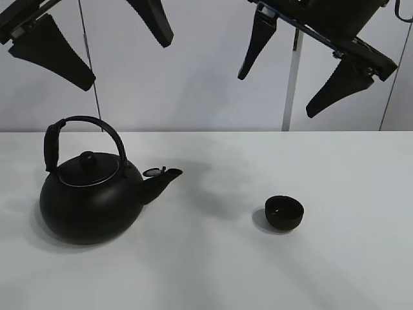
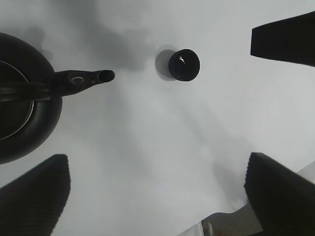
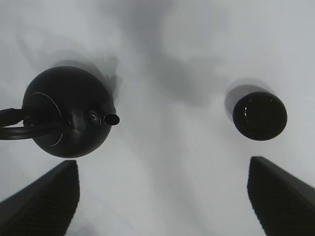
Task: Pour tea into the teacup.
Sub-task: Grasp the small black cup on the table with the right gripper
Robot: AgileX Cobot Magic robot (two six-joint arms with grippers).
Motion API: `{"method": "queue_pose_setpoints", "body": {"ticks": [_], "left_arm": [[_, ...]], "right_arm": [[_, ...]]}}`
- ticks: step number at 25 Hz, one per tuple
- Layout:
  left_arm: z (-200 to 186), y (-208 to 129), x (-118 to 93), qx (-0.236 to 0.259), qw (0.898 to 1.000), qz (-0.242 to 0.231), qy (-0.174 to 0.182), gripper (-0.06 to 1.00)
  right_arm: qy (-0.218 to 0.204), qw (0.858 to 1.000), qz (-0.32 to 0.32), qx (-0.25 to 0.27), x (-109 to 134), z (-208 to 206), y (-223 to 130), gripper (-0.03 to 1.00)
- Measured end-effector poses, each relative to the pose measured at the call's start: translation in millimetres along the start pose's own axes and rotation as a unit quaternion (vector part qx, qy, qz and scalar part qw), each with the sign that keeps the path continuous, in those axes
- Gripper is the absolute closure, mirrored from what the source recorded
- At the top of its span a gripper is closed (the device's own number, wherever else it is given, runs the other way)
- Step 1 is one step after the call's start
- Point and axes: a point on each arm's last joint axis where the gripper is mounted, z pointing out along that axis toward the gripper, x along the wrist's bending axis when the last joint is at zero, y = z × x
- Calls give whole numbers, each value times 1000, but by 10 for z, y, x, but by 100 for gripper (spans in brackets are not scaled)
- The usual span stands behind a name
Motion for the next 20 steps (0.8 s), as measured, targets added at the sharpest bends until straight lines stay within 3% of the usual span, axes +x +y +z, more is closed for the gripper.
{"method": "queue_pose_setpoints", "body": {"ticks": [5, 9, 15, 20], "left_arm": [[0, 0, 0, 0, 1000, 0, 0, 25], [0, 0, 0, 0, 1000, 0, 0, 25], [0, 0, 0, 0, 1000, 0, 0, 25], [0, 0, 0, 0, 1000, 0, 0, 25]], "right_arm": [[0, 1000, -3, 0, 0, 0, 0, 33], [-17, 999, -52, 0, -9, 9, -9, 33], [-141, 974, -175, 8, 151, 225, -188, 33], [-227, 953, -198, 29, 99, 647, -205, 33]]}}
